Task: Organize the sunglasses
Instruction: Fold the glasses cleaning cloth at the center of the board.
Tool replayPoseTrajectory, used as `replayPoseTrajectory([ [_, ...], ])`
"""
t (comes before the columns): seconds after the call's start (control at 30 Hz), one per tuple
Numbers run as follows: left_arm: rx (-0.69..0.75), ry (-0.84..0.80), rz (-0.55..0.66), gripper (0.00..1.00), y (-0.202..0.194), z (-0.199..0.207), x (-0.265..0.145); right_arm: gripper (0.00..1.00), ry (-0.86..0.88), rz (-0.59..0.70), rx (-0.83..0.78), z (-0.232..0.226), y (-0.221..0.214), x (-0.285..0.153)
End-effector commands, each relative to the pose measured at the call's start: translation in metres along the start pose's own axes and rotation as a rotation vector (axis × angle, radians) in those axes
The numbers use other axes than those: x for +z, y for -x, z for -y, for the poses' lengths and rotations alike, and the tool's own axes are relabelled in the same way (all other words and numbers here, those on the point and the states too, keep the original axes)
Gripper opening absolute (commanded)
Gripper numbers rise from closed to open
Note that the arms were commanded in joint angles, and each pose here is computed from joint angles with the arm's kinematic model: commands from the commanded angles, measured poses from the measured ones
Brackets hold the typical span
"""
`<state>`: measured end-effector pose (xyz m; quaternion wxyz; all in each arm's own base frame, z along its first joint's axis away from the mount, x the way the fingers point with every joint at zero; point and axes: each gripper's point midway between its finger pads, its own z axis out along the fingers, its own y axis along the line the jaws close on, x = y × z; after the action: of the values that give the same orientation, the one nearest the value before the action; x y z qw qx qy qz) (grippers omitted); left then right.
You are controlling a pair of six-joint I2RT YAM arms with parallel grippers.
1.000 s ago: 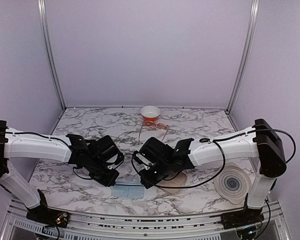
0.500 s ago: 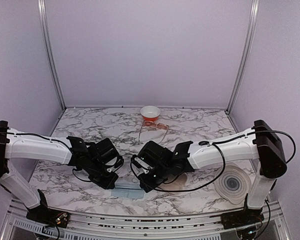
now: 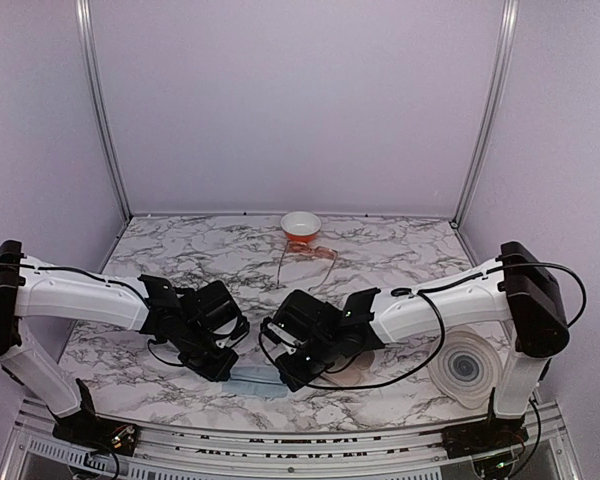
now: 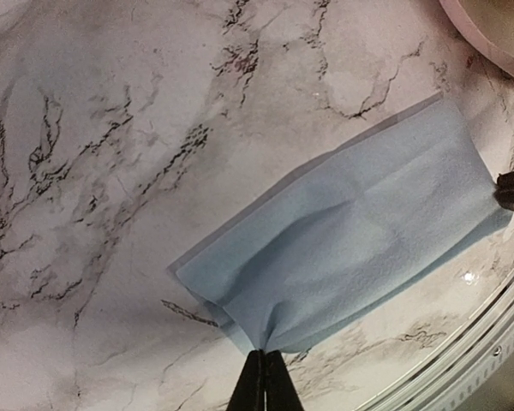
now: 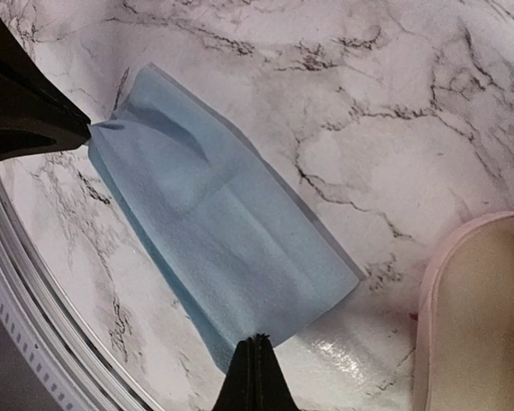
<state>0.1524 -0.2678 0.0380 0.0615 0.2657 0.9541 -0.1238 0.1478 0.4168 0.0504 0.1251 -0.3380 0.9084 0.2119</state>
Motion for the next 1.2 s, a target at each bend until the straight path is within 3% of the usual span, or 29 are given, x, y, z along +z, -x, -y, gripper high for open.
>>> replayPoseTrajectory([
  [0.0, 0.007, 0.054, -0.044, 0.0, -0.01, -0.01, 0.004, 0.0, -0.035, -0.044, 0.004, 0.005, -0.013, 0.007],
  [0.9, 0.04, 0.126, -0.091, 0.01, -0.018, -0.01, 0.012, 0.0, -0.08, -0.118, -0.015, 0.009, -0.037, 0.027],
  [1.17, 0.041, 0.151, -0.079, 0.12, -0.017, -0.013, 0.007, 0.0, -0.092, -0.134, -0.017, 0.01, -0.04, 0.03],
])
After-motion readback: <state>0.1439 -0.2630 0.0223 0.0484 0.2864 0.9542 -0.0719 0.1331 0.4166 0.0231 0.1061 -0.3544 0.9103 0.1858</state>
